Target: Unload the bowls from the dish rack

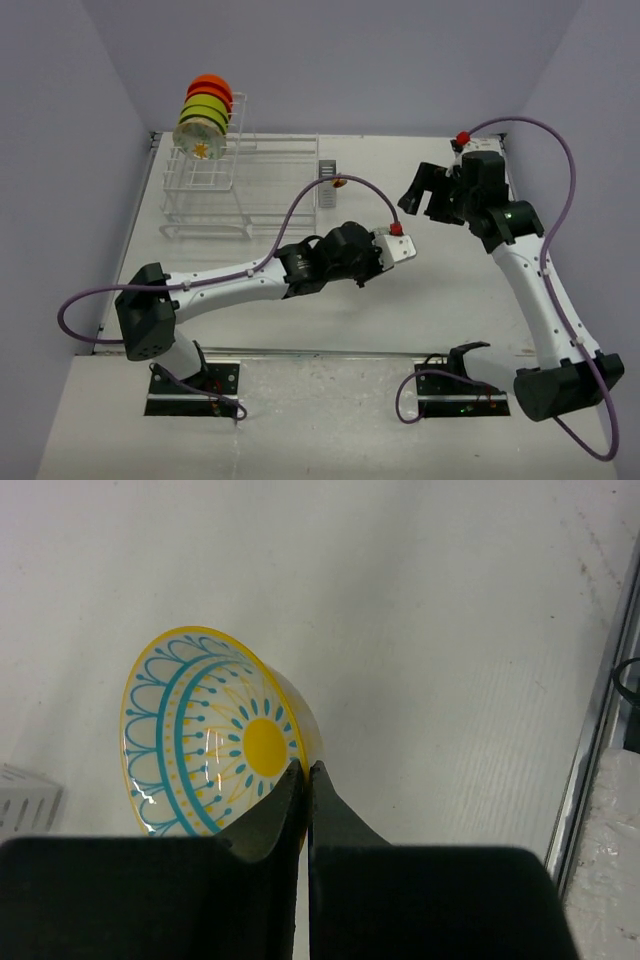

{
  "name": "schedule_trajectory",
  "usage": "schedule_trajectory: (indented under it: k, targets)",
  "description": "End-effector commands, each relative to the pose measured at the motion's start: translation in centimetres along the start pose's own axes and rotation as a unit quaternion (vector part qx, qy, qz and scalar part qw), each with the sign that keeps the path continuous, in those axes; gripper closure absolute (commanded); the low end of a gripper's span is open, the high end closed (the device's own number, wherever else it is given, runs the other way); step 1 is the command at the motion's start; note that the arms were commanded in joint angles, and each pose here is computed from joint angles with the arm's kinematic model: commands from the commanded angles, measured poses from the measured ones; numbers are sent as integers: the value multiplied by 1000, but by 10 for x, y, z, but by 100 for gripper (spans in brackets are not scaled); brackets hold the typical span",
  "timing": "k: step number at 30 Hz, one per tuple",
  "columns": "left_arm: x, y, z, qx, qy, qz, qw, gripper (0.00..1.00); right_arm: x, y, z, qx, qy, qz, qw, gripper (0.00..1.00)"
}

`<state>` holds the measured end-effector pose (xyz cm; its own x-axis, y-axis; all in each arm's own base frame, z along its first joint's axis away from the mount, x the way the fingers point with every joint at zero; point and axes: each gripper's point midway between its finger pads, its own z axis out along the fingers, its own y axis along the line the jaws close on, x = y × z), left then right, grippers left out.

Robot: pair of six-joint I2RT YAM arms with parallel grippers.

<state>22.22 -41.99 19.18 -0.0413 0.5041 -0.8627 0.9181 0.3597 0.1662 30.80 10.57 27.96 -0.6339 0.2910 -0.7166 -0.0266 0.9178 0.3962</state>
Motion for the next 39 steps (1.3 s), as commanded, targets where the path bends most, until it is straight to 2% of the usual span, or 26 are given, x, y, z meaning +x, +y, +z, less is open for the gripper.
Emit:
schedule_trajectory:
  k: [1,2,5,8,9,12,15,16,17,18,20,21,22,23,24,27,29,30,32,33,34,35,36,39]
  targets:
    - [-62,6,-14,-31,-101,78,991,100,25,18,4,-67,62,-14,996,13]
    - [-61,5,-12,-30,-100,82,991,100,34,17,13,-68,82,-13,994,19]
    - [-61,4,-11,-40,-95,99,990,100,58,4,29,-42,124,-17,991,27]
    - [-61,5,-11,-61,-87,119,987,100,75,-11,39,-8,147,-25,989,34]
    - [-61,6,-11,-66,-85,129,986,100,85,-14,41,-2,161,-26,987,40]
    - [-57,9,-7,-77,-71,135,985,100,94,-17,44,11,166,-33,985,45]
    - [-58,11,-6,-82,-70,136,985,100,97,-16,46,11,170,-34,985,63]
    - [-58,11,-6,-83,-69,136,985,100,96,-16,48,9,167,-34,985,81]
    - [-59,11,-6,-85,-70,135,985,100,93,-17,49,15,160,-31,986,94]
    - [-60,12,-6,-87,-70,134,985,100,91,-17,49,18,154,-29,987,100]
    - [-49,15,-3,-93,-43,134,986,100,83,-15,49,17,138,-26,990,100]
    - [-47,17,-2,-100,-36,128,986,94,78,-18,51,27,127,-26,991,100]
    - [-43,26,-4,-126,-24,122,984,71,69,-17,54,29,109,-25,993,100]
    - [-41,30,-4,-140,-18,116,983,20,61,-25,60,41,100,-11,994,100]
    - [-42,35,-8,-154,-14,103,983,0,50,-28,68,44,83,-3,996,100]
    - [-52,51,-32,-201,-21,64,977,0,19,-59,101,94,35,33,994,100]
    - [-67,72,-65,-259,-37,31,965,0,6,-73,131,115,23,55,992,100]
    - [-71,92,-87,-320,-37,-4,947,0,-7,-76,144,120,0,62,991,100]
    - [-80,121,-124,-387,-48,-63,919,0,-27,-80,168,127,-19,78,989,100]
    - [-79,152,-153,-437,-50,-143,887,0,-17,-91,195,142,-1,84,986,100]
    - [-76,165,-167,-447,-51,-184,874,0,-17,-97,207,152,1,93,984,100]
    - [-65,199,-189,-478,-48,-229,847,0,-30,-96,217,148,-6,99,984,100]
    - [-64,206,-202,-468,-54,-273,839,0,-17,-106,237,161,13,103,981,100]
    - [-63,231,-260,-503,-98,-314,799,0,-16,-115,260,174,11,115,978,100]
